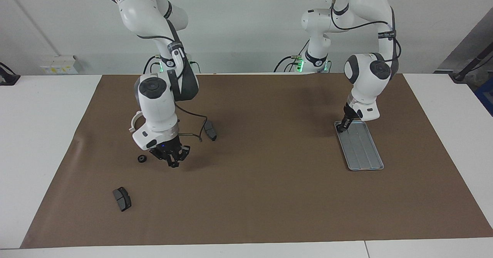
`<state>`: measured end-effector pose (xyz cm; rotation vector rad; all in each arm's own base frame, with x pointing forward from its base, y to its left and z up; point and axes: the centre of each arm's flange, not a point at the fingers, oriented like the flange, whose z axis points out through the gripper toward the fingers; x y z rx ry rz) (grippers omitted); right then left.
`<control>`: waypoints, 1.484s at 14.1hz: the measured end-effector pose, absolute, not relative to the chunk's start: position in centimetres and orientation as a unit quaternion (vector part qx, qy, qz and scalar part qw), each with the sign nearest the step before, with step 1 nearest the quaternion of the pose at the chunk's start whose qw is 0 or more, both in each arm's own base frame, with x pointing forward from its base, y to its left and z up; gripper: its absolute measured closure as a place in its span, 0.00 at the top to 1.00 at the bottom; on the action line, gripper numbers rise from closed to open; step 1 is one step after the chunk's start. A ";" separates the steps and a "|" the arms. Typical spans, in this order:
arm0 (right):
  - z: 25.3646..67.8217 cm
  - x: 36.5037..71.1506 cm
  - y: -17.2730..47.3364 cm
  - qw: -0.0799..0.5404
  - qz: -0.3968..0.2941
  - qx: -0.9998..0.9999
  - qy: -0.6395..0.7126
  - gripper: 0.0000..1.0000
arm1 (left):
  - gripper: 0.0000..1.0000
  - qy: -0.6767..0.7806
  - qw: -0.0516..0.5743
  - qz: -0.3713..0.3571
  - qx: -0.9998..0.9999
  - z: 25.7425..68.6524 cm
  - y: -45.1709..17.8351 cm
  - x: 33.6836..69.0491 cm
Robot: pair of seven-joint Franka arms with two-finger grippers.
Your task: Place bearing gear from tray to pile
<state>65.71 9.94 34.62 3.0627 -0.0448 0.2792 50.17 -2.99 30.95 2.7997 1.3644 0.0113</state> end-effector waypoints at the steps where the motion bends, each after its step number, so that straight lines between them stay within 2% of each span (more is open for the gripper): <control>1: 33.5 65.7 8.9 0.034 0.088 0.996 -0.007 0.24 | 0.34 0.438 0.014 0.004 0.899 31.0 -3.0 50.2; 5: 30.5 66.2 7.2 0.003 0.086 0.996 -0.026 0.24 | 0.34 0.438 0.023 0.022 0.898 32.1 -3.0 51.2; 8: 29.3 66.4 6.7 0.005 0.089 0.996 -0.013 0.24 | 0.34 0.430 0.040 0.051 0.900 35.4 -4.0 54.4; 10: 29.3 66.5 6.0 0.008 0.090 0.996 -0.010 0.24 | 0.34 0.406 0.050 0.066 0.910 37.1 -7.0 56.3; 11: 29.3 66.5 5.9 0.008 0.091 0.996 -0.010 0.28 | 0.34 0.388 0.055 0.071 0.917 37.5 -9.3 56.8; 12: 29.3 66.5 6.0 0.008 0.091 0.996 -0.010 0.28 | 0.34 0.367 0.059 0.072 0.926 37.7 -12.0 56.9; 16: 31.3 67.0 6.0 0.007 0.103 0.995 -0.010 0.64 | 0.34 0.279 0.071 0.075 0.955 38.3 -22.8 54.9; 19: 36.4 66.7 6.4 0.009 0.098 0.995 -0.009 0.96 | 0.34 0.209 0.076 0.074 0.972 37.8 -31.0 52.6; 21: 39.6 66.1 7.4 0.007 0.097 0.995 -0.004 1.00 | 0.34 0.169 0.074 0.068 0.980 36.2 -36.2 51.5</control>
